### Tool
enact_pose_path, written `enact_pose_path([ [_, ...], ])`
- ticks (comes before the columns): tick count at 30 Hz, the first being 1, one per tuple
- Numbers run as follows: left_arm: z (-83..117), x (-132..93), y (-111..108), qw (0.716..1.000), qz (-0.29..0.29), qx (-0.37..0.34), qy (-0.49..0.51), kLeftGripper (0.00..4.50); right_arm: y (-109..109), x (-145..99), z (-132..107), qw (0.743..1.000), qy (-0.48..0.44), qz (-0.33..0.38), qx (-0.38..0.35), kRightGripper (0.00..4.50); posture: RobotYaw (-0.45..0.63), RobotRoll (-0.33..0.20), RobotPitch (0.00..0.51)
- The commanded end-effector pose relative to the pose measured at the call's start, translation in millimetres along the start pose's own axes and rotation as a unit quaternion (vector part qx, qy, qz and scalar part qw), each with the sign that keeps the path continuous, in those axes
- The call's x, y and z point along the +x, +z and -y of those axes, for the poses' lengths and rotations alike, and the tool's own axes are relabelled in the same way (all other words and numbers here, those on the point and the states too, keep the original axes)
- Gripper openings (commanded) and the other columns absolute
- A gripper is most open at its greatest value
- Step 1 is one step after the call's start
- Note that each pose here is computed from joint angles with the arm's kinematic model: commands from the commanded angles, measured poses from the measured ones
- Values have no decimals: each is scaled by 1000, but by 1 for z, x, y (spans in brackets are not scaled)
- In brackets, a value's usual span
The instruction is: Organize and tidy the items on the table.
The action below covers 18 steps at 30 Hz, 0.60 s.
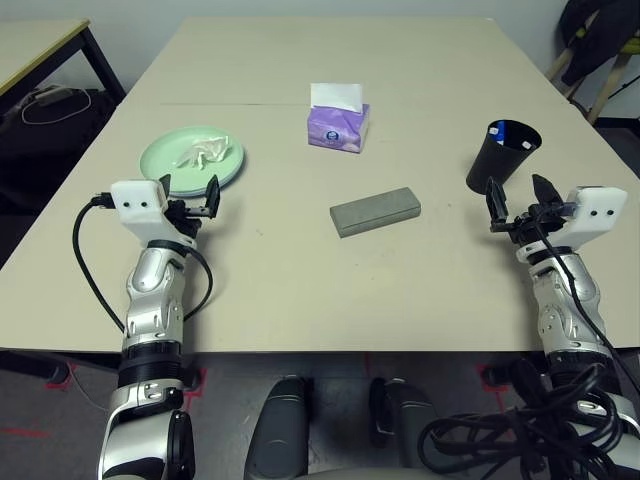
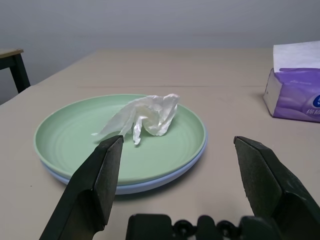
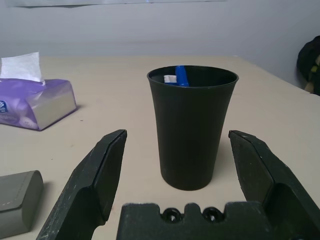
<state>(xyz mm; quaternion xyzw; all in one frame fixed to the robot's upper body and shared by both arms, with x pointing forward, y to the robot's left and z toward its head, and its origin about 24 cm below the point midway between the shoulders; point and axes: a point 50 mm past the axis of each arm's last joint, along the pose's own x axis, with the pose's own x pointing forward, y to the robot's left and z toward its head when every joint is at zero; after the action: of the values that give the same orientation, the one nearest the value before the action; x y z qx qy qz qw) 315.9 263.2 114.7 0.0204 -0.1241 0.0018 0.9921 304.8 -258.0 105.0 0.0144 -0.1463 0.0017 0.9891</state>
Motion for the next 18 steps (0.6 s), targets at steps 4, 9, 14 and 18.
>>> enact_pose_path([
  [4,2,4,-1,1000,-9,-6,-18,4500,0,-4,7,999,-34,-10,4,4481,92,0,91],
  [9,4,5,-1,1000,-12,-7,-21,4500,0,-2,7,999,-34,-11,0,4481,94,0,90],
  [14,4,5,-2,1000,-16,-7,-17,4500,1,1,7,999,-37,-8,-1,4481,96,0,86],
  [18,4,6,-2,1000,-17,-6,-13,4500,2,3,7,999,-41,-8,-8,4481,99,0,77],
])
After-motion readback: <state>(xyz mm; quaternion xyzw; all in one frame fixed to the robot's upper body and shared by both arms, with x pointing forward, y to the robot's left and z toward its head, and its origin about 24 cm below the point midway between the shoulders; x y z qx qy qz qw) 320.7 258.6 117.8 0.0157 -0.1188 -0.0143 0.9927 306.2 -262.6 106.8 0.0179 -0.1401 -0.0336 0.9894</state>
